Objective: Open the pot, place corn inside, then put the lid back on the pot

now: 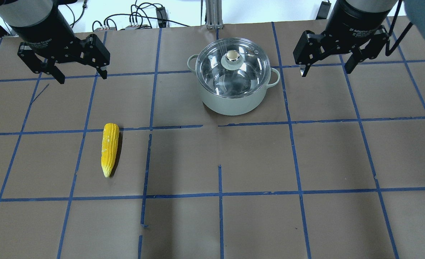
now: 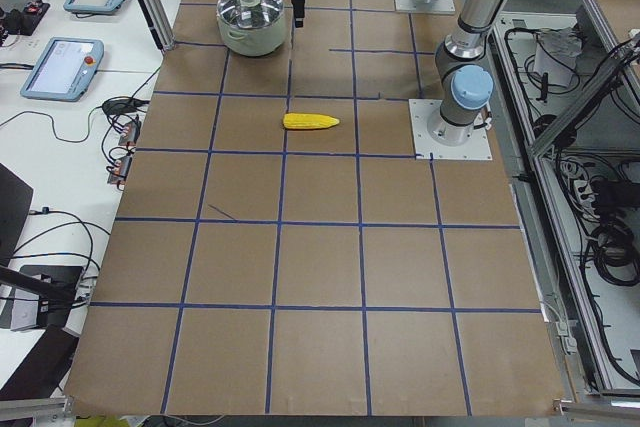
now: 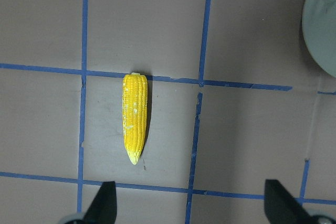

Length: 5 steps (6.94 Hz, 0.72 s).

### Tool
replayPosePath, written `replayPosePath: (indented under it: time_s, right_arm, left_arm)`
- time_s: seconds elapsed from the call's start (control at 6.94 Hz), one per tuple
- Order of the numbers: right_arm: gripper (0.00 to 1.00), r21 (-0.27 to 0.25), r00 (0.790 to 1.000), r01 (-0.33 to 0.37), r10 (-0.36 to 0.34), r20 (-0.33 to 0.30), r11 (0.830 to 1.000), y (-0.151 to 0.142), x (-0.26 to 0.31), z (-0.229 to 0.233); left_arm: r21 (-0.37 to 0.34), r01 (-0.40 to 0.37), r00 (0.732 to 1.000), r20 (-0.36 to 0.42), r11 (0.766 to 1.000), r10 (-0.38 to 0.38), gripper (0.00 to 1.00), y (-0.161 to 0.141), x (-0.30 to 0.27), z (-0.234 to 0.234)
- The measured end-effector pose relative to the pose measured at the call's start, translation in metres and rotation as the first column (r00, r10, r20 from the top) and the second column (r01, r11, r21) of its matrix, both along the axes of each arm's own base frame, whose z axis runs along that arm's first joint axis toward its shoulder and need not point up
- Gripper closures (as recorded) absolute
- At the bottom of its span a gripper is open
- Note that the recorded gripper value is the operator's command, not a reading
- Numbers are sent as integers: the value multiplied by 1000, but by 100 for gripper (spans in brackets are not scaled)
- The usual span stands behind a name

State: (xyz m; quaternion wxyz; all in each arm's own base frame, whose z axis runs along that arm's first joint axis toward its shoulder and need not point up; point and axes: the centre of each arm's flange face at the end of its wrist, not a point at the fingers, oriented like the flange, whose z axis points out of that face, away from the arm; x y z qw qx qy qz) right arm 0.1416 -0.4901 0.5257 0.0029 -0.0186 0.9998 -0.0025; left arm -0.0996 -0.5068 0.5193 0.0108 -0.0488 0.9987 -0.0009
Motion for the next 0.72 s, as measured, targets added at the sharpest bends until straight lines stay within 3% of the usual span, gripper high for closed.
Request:
replayPosePath:
  time_s: [0.72]
  right_arm:
    - [1,1,1000,1,-1,-2,1000,2,-1,1]
  left_arm:
    - [0,-1,1000,3,1000,1,0,0,0,-3]
